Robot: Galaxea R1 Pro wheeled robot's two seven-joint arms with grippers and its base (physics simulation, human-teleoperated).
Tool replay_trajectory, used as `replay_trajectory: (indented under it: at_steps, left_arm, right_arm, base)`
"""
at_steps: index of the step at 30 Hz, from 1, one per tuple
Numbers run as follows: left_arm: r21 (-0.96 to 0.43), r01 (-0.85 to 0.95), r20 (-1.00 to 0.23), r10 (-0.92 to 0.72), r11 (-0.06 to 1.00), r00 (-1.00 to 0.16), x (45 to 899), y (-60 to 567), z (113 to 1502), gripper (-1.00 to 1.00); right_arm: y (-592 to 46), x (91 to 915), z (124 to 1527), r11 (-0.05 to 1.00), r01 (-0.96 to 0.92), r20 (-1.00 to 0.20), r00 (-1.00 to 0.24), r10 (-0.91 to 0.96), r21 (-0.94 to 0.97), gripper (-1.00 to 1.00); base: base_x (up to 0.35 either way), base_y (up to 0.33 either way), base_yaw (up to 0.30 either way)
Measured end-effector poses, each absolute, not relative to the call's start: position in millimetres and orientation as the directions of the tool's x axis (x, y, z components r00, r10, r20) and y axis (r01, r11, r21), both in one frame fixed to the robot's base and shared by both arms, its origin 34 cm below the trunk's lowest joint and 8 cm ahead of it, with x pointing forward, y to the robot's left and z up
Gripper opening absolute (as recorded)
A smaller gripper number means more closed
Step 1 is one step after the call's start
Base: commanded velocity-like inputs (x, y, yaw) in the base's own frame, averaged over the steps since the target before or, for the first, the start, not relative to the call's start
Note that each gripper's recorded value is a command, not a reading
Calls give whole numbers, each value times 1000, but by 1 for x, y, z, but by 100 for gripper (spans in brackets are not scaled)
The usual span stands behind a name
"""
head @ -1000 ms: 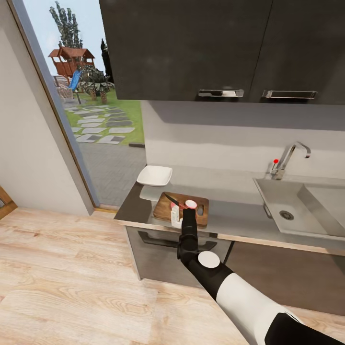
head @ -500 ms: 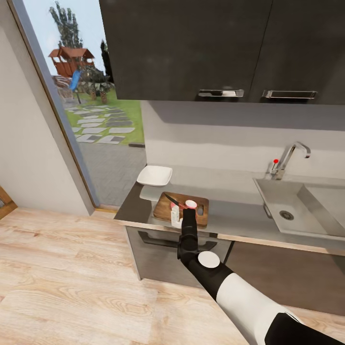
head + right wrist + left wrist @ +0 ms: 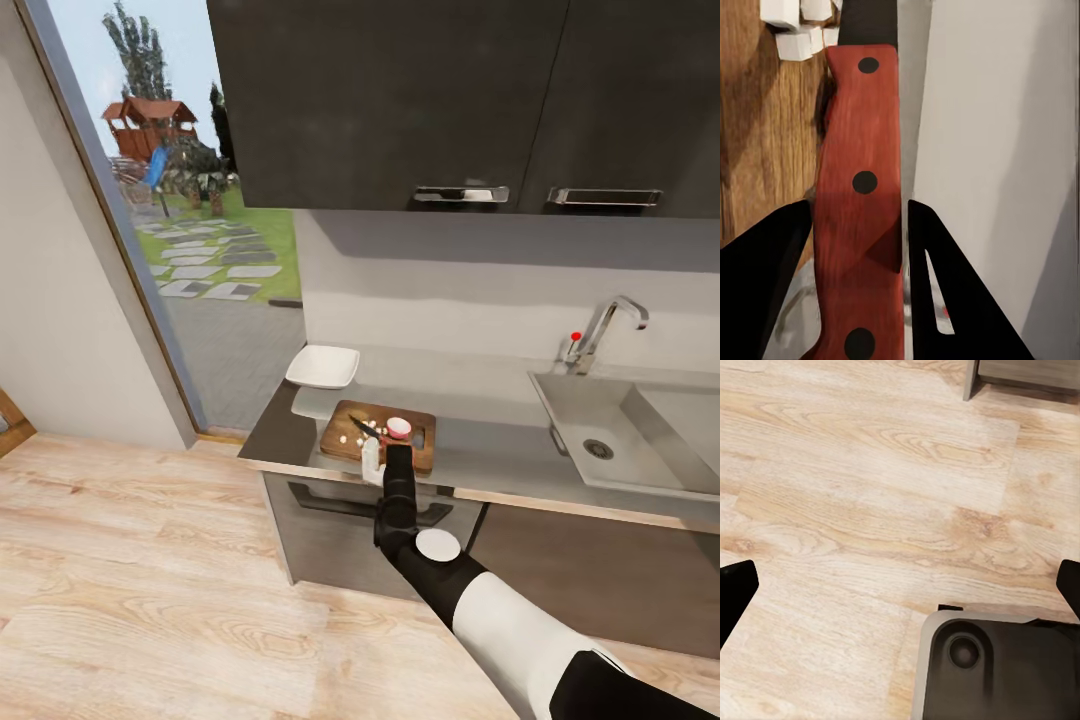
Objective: In the kitchen, take the Vidalia onion out of the sink, dice it on the chopping board with the paring knife, put the diced onion into the bowl on the countertop, then place both the paring knife and the chopping board into the sink.
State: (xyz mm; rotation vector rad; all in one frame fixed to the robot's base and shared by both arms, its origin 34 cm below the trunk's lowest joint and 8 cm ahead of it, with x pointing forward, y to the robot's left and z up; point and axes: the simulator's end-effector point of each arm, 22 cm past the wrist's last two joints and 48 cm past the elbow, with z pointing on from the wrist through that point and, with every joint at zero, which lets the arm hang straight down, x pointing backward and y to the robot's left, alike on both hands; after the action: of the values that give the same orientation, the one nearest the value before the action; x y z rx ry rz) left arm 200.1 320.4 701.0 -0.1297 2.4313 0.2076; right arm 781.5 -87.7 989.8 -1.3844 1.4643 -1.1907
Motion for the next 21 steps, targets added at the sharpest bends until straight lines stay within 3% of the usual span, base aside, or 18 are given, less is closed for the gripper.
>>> replay_trajectory:
  at_steps: [5,12,21]
  left_arm:
    - [111,-148,-647,-42,983,-761,200,318,701,100]
    - [103,-155,-641,-54,982,-766,197,310,699,100]
    - [107,-154,-636,-51,982,-770,194,311,698,100]
  right_arm:
    - [-74,790,1048,38,-143,-21,-115,-993,-989,-100]
    - [-82,789,1048,36,-147,-13,-152,-988,-988,-100]
    - [-91,785,1021,-2,-205,36,-163,-986,-979,-100]
  base:
    - [0,-115,0]
    - [0,-292,0]
    - [0,-25,0]
